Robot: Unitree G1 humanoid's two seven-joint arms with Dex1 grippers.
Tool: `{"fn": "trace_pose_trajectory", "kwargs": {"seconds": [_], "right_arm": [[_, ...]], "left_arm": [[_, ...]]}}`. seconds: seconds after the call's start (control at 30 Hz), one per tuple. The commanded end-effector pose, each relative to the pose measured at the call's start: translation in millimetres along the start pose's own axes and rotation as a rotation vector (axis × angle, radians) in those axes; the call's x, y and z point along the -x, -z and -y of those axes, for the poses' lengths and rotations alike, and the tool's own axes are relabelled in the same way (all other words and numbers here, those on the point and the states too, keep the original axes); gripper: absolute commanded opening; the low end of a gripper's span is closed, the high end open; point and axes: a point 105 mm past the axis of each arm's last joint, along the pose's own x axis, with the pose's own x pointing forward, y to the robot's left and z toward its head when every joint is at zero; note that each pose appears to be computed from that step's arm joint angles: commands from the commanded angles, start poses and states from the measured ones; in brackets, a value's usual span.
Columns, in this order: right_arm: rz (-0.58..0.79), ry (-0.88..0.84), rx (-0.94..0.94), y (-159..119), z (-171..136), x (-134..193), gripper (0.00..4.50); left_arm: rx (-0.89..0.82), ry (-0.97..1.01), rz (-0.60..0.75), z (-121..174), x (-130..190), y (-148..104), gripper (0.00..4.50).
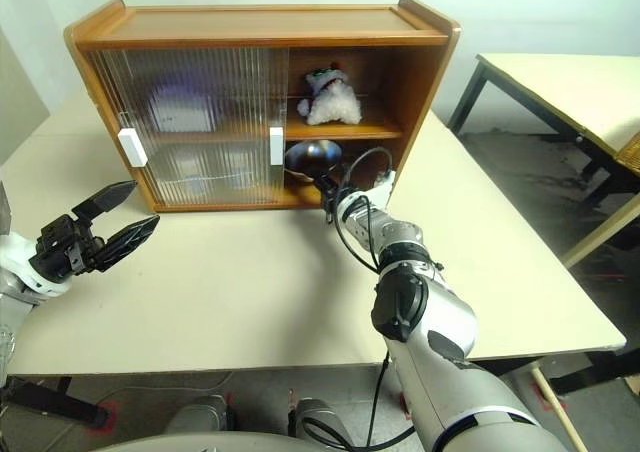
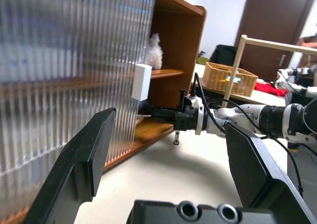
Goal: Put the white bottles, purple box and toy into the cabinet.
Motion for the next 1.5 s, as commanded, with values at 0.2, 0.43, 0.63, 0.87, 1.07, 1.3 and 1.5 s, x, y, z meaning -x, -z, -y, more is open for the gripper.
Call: {"fn": "trace_pose_trajectory", "kwargs": {"seconds": [0.2,0.43,0.63,0.87,1.07,1.3,1.5], "right_arm": [[0.061,0.045,0.048,-13,4,1,1.07],[0.093,0.056,0.082,-28,9,10,3.65],[0.076,0.030,0.141,-35,8,16,4.49],[-0.137,-0.015,0.517,-18,31,38,4.49],[-0.309,-0.204,0.911,14,21,51,4.34],[-0.379,-0.400,1.260,45,4,65,2.17],[-0.355,-0.524,1.437,65,-18,64,0.04]], "left_arm": [[-0.021,0.003,-0.002,-1,0,-6,4.50],[-0.010,0.038,0.004,-2,-9,-3,4.50],[-0.005,0.067,0.009,-6,-16,-2,4.50],[0.005,0.100,0.013,-7,-23,1,4.50],[0.004,0.110,0.005,-8,-24,2,4.50],[0.010,0.116,0.006,-8,-25,4,4.50],[0.009,0.115,0.006,-10,-24,4,4.50]]}}
